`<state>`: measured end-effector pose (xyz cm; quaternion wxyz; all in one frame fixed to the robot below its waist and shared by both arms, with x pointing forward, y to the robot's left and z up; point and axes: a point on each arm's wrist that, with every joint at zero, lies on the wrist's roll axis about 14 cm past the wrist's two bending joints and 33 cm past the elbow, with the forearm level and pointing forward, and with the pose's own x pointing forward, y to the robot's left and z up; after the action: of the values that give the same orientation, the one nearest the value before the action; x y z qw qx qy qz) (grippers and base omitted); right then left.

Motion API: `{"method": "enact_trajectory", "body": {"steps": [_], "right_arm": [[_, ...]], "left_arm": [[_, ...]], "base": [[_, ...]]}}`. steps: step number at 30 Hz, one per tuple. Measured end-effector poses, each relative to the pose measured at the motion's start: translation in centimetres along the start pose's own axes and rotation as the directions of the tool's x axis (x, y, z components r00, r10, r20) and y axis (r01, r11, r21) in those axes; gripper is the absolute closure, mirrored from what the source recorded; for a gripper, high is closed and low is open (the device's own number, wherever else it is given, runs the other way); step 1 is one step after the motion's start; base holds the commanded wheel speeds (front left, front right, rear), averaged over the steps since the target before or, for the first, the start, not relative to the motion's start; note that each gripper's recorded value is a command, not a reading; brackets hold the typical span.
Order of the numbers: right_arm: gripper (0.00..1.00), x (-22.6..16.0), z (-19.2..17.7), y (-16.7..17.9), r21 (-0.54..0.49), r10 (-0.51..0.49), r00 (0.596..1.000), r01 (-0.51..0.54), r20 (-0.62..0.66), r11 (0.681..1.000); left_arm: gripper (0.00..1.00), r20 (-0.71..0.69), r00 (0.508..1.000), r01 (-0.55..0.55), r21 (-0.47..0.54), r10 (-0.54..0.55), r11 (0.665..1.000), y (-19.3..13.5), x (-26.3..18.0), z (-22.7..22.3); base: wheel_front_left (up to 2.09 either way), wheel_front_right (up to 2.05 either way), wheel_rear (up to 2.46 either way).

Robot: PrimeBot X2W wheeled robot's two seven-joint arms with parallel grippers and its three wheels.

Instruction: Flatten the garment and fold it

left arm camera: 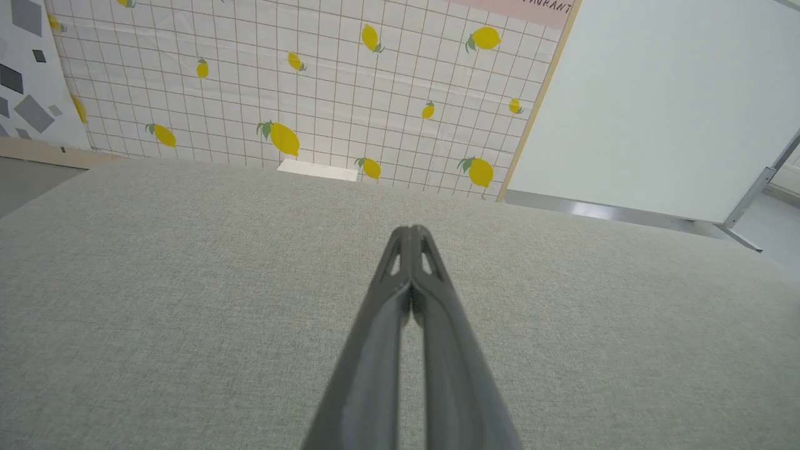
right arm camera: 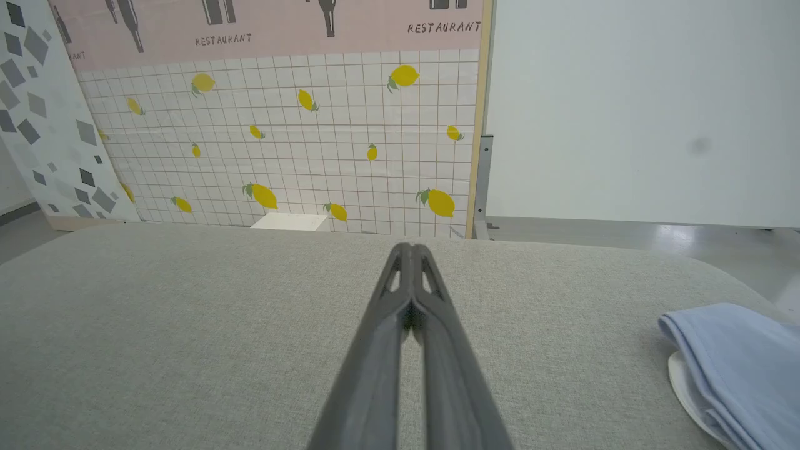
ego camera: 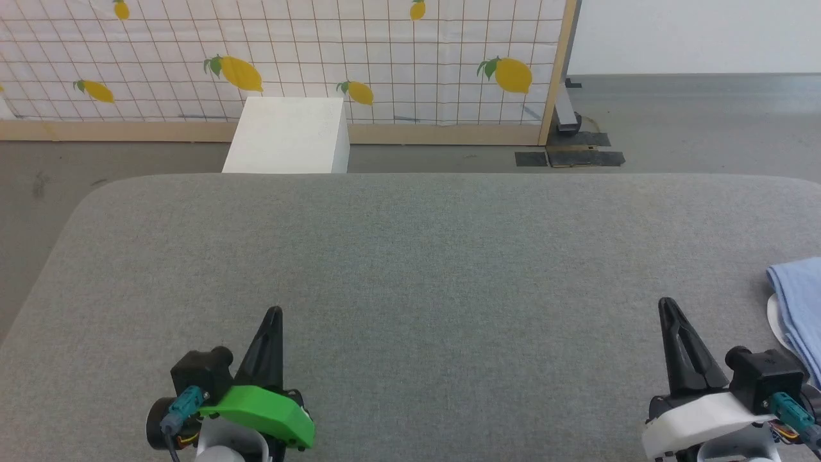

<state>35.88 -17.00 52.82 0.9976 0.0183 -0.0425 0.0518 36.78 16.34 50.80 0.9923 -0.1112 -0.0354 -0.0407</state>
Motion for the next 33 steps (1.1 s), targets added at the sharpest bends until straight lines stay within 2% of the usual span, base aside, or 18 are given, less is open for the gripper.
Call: {"method": "enact_trajectory", "body": {"steps": [33], "right_arm": [[1.0, 0.03, -0.6, 0.18, -0.016, 0.006, 0.999, -0.007, -0.042, 1.0]], "left_arm": [[1.0, -0.009, 1.0, 0.0, 0.073, 0.001, 0.997, -0.09, 0.62, 0.92]], "base": [[0.0, 0.0, 0.0]]}}
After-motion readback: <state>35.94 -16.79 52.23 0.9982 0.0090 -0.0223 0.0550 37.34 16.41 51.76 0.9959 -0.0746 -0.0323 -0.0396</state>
